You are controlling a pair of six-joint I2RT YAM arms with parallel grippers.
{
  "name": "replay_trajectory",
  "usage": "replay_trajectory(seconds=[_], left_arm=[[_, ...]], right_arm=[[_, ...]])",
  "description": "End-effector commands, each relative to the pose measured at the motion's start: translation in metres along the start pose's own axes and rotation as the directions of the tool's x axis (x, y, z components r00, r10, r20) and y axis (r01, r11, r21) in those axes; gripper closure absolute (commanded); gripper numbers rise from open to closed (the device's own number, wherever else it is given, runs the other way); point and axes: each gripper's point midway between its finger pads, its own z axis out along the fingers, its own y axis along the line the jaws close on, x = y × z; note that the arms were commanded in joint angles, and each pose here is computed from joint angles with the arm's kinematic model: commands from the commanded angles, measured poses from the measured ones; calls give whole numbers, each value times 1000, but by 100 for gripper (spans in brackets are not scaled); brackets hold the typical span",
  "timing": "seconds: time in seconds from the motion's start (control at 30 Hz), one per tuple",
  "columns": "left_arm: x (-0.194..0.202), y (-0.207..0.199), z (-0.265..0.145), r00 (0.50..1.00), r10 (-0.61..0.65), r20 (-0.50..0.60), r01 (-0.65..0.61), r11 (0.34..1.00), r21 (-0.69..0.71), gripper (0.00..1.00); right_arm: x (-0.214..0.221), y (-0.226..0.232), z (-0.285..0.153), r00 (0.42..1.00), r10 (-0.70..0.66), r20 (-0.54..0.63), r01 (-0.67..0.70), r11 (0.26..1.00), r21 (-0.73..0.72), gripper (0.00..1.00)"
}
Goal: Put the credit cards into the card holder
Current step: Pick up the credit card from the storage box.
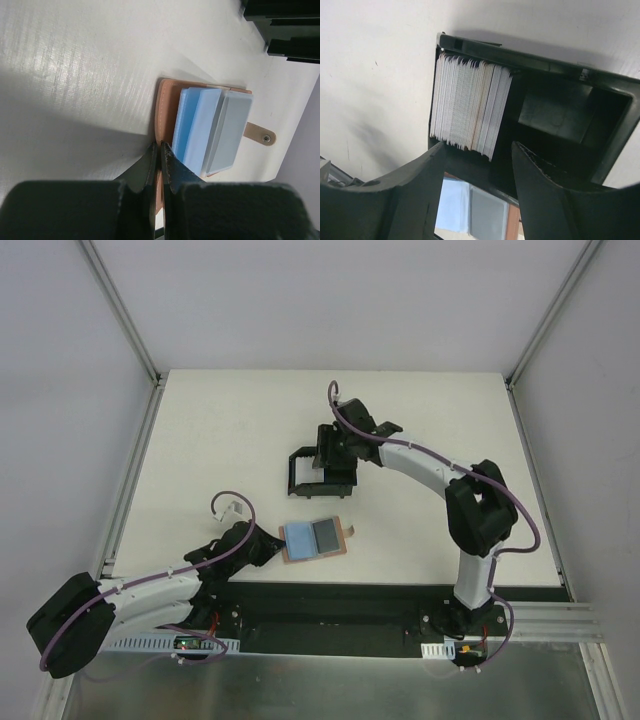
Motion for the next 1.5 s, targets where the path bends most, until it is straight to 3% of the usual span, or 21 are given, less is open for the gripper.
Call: replay_trajectory(seconds=[0.0, 0.7, 1.0, 1.33, 1.47], left_arm=[[-8, 6, 1, 999, 37, 33, -36, 999, -34, 100], [-7, 6, 2, 998, 59, 19, -58, 997, -43, 100], [-7, 7, 3, 998, 57, 13, -56, 997, -47, 100], [-5, 7, 3, 998, 58, 7, -58, 997, -44, 100], [-5, 9, 3, 998, 59, 5, -58, 997, -50, 100]], right_arm=[[-20, 10, 4, 999, 25, 32, -24, 999, -32, 41], [-18, 9, 46, 992, 127, -28, -129, 986, -106, 37], [-23, 16, 35, 993, 117, -11, -117, 982, -150, 54], [-23, 12, 29, 994, 112, 1, -111, 985, -134, 62], [-24, 9, 24, 994, 111, 10, -109, 986, -129, 71]])
